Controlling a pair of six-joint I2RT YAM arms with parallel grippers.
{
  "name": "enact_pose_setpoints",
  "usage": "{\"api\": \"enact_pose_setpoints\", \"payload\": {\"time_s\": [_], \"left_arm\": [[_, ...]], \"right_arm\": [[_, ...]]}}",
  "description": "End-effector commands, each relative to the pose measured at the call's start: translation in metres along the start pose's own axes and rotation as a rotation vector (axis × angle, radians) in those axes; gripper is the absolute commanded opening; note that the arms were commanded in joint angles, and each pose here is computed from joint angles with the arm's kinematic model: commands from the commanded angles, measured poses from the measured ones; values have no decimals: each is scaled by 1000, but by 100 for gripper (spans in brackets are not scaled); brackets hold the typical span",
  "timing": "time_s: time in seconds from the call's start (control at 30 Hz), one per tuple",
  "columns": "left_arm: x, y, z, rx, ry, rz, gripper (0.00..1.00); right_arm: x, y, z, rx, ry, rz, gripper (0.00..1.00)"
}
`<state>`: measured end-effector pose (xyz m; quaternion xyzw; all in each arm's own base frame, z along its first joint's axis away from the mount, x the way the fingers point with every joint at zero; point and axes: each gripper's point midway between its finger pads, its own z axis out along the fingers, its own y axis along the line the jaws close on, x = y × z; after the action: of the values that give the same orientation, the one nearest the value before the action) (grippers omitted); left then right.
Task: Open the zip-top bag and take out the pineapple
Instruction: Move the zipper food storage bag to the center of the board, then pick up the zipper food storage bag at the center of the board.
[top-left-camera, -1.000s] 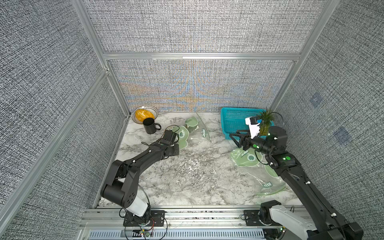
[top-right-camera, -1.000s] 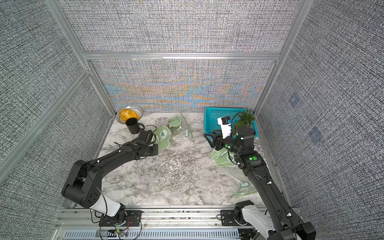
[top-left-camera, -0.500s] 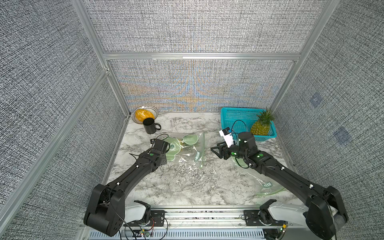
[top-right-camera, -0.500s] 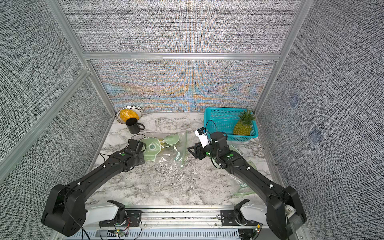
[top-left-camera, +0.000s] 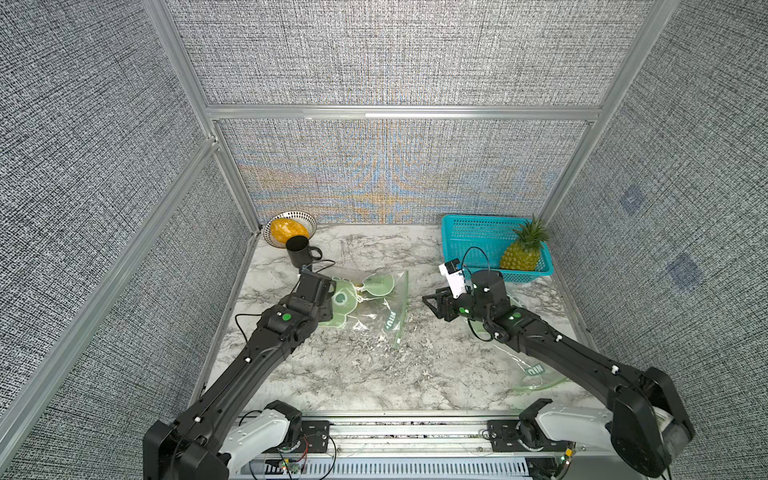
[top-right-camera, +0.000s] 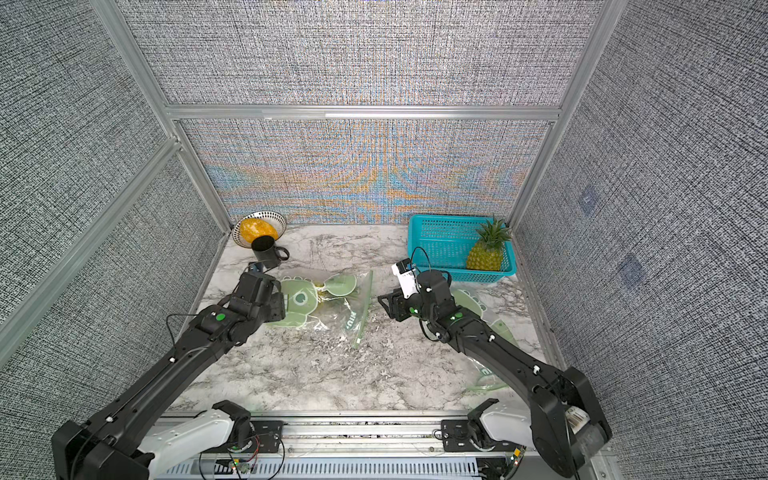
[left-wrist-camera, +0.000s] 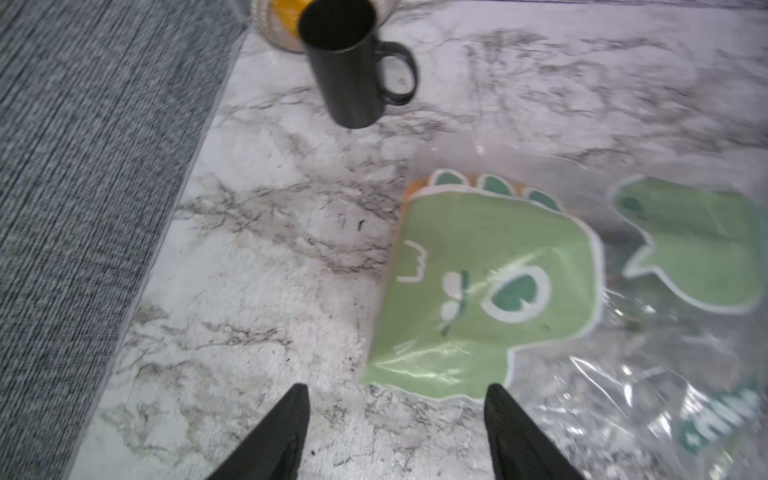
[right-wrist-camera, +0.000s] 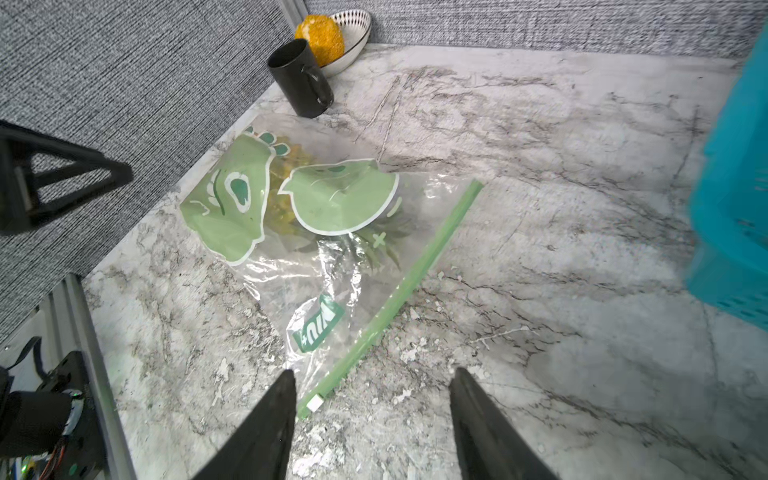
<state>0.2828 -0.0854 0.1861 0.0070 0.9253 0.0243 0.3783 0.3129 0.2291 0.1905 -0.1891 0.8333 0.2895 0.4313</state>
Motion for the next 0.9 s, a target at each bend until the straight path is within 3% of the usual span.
{"api": "enact_pose_setpoints", "payload": {"time_s": [0.0,0.13,0.27,0.4,0.53,0.63,0.87], "left_arm": [[2,-43,-11,149,-23,203,70],[34,-97,-7,297,57,420,67],[60,-130,3,337,124,616,64],[86,-161,-9,519,30,941,62],[97,-164,-15,605,-82,1147,61],[119,-165,-16,690,-63,1353,61],[125,-178,9,685,-61,1536,56]], "right_arm": [[-21,-11,-13,42,-96,31,60],[-25,-26,-28,77,-128,45,60],[-27,-43,-46,111,-153,66,60],[-28,-56,-61,136,-178,82,60],[-31,-62,-70,140,-195,90,61],[-33,-64,-71,143,-198,92,61],[-39,-67,-73,142,-217,96,61]]}}
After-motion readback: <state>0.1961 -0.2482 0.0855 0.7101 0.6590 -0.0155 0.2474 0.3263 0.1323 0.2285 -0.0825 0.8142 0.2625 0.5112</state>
